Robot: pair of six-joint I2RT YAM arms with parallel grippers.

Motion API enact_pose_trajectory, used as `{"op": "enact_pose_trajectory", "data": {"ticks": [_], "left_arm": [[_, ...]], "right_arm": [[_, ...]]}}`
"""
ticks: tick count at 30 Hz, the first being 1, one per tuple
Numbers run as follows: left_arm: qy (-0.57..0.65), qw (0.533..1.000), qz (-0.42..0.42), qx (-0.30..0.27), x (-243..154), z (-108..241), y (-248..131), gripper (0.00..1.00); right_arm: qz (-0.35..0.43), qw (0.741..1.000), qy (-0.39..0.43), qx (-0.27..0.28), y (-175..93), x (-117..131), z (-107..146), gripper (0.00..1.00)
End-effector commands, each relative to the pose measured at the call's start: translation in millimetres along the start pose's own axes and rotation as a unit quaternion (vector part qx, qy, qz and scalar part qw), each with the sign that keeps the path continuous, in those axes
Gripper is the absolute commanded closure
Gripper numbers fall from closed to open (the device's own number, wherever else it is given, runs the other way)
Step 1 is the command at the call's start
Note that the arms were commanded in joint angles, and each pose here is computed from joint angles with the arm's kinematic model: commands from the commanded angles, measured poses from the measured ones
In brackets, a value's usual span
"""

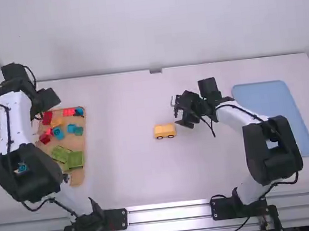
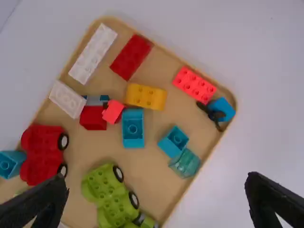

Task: Assemble lego blocks to make yellow taxi

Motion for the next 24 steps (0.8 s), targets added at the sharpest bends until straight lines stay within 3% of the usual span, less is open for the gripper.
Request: {"op": "enact_pose_trajectory", "data": {"ticks": [1, 12, 20, 24], "left_arm": [[0.023, 0.999, 0.004, 0.024, 0.6, -16.2, 10.8, 0.01], [0.089, 0.986, -0.014, 0.137, 23.9, -50.2, 88.3, 0.01], [0.301, 0.935, 0.023, 0.187, 23.3, -40.2, 147.1, 0.01], [0.41, 0.894, 0.045, 0.177, 20.3, -38.7, 155.5, 0.01]], "right_arm": [[0.004, 1.0, -0.005, -0.006, -1.4, -2.9, -4.0, 0.01], [0.0, 1.0, -0.008, -0.008, 0.4, -1.0, -6.7, 0.02], [0.001, 1.0, -0.008, -0.008, 0.4, -1.2, -6.9, 0.01], [0.001, 1.0, -0.009, -0.008, 0.4, -1.3, -7.1, 0.02]]}}
Point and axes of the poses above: each hand's point on the last joint's axis, 136 mm out from that joint toward the fingers, its own y axis out along the fingers, its own x axis along the line the jaws close on, z = x × y, the point moved 10 cm from there along -y, back along the fingers, and after that the axes turned 2 degrees about -y, right-handed, at the moved point
